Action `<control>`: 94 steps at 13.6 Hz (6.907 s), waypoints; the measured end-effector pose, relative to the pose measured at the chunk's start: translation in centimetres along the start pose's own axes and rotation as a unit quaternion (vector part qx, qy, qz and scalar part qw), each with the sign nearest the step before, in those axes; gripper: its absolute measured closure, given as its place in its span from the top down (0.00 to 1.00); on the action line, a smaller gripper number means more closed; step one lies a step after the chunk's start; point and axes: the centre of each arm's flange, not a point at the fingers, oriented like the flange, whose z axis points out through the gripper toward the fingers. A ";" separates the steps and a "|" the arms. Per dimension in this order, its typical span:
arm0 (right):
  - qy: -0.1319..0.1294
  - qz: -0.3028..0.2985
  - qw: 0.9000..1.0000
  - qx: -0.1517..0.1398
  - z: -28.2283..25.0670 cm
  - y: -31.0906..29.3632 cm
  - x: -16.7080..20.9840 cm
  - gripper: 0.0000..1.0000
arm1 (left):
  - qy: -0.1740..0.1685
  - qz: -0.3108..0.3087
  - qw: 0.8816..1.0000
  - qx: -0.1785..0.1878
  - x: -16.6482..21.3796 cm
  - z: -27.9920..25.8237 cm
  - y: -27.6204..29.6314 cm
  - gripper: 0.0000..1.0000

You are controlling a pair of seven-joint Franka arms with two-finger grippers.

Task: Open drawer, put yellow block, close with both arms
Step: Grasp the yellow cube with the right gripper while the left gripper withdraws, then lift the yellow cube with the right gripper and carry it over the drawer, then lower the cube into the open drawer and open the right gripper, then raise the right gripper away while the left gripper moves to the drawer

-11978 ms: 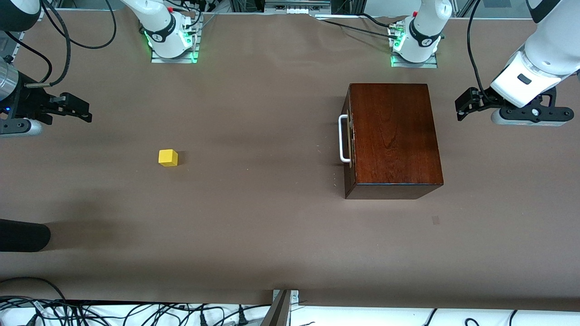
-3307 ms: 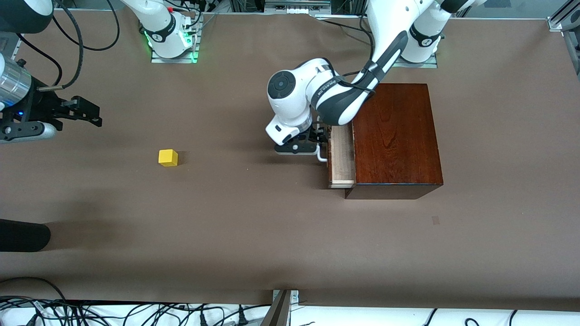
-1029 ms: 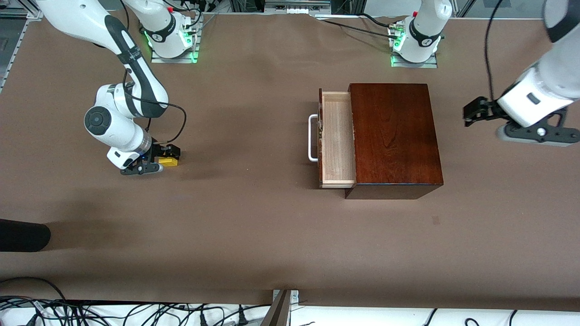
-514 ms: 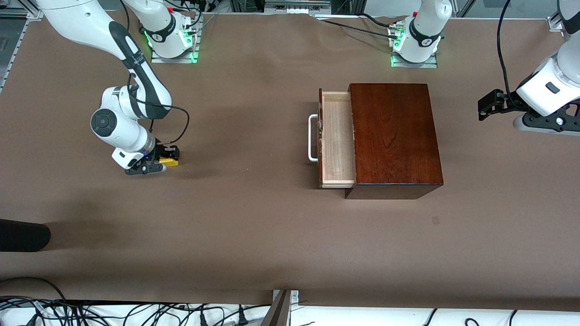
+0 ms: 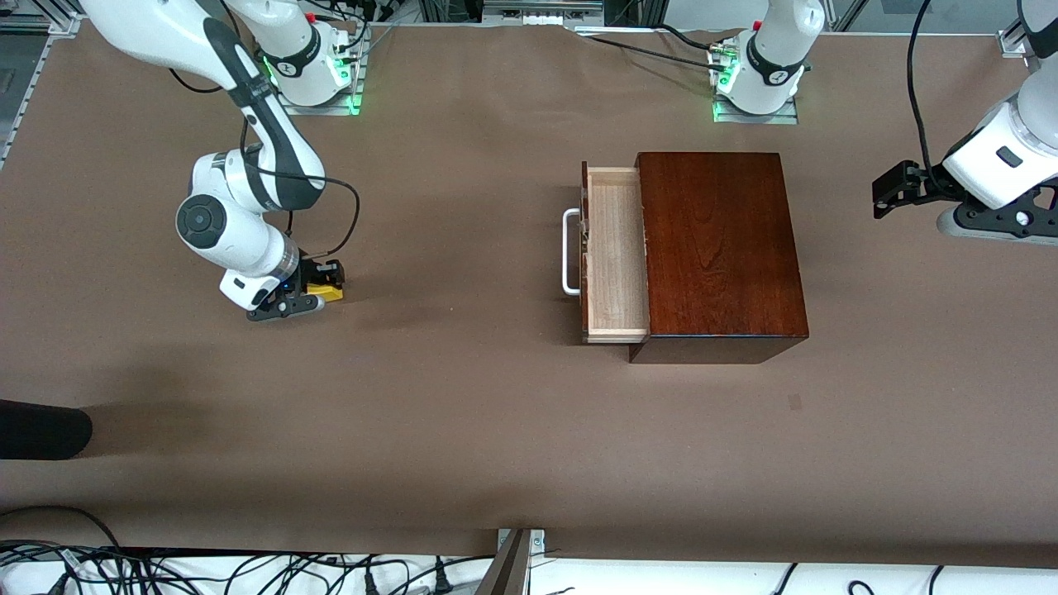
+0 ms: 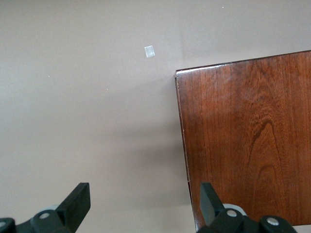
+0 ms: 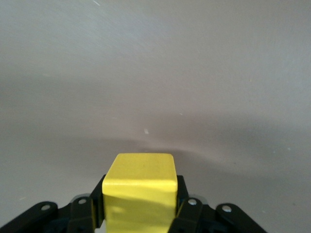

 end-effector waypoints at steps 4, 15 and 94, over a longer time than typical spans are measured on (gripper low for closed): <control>-0.011 -0.045 0.999 0.010 -5.6 -5.2 1.9 0.56 | 0.000 0.002 1.000 0.000 0.0 0.0 0.3 1.00; 0.054 -0.334 0.940 -0.036 -14.4 -34.5 1.1 0.56 | 0.000 0.004 1.000 0.000 0.0 0.0 0.4 1.00; 0.179 -0.303 0.930 -0.111 -34.8 -27.9 7.3 1.00 | -0.189 0.093 0.967 -0.143 -2.1 2.9 10.3 1.00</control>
